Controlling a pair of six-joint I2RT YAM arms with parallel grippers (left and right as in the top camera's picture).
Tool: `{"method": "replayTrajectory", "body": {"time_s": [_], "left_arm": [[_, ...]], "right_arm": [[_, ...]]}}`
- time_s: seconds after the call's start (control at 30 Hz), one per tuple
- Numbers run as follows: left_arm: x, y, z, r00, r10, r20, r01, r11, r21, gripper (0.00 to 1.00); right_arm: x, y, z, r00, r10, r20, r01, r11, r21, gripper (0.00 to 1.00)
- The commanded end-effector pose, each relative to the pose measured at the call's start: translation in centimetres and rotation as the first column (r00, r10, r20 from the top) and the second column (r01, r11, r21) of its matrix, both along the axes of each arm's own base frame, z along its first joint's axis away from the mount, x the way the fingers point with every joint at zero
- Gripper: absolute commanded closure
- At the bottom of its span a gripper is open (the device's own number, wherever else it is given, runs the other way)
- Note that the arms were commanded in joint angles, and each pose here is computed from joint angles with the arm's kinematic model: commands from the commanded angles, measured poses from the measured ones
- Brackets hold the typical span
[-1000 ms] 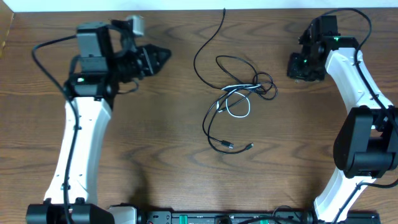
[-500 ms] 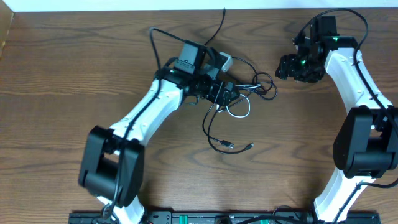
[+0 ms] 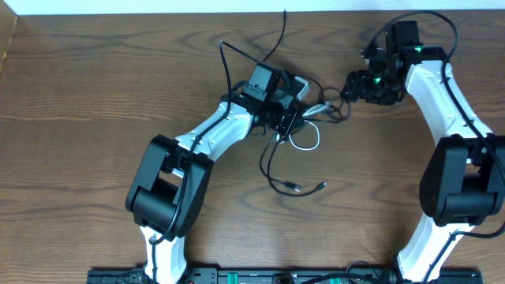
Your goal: Untangle cables
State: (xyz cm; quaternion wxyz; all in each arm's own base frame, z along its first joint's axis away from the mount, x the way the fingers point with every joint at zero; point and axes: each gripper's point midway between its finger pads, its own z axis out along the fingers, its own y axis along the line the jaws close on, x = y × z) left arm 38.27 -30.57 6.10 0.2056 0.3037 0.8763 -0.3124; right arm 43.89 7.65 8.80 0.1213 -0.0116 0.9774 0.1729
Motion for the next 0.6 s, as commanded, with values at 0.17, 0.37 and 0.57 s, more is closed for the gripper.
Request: {"method": "replayTrajectory", "body": {"time_s": [0.17,0.37,0.57], "left_arm": [[0.7,2.6,11.5,0.985,0.172,0.001,-0.17,0.97,-0.177,0.93],[-0.7,3.9,16.1,0.966,0.253,-0.047,-0.257,0.937,-0.235,0.93],[-1.1,4.4,15.7,0.962,0.264,-0.07,-0.273,0.939,-0.212,0.93]], "right_arm": [[-0.8,6.1,5.1,0.948,0.257,0.187,-0.304,0.906,0.294,0.33],[-1.5,8.1,9.4,0.915,0.276,0.294,-0.382,0.828,0.41,0.35],[-1.2,9.4,12.2,0.914,0.236,0.33,-0.383,0.771,0.508,0.39]]}}
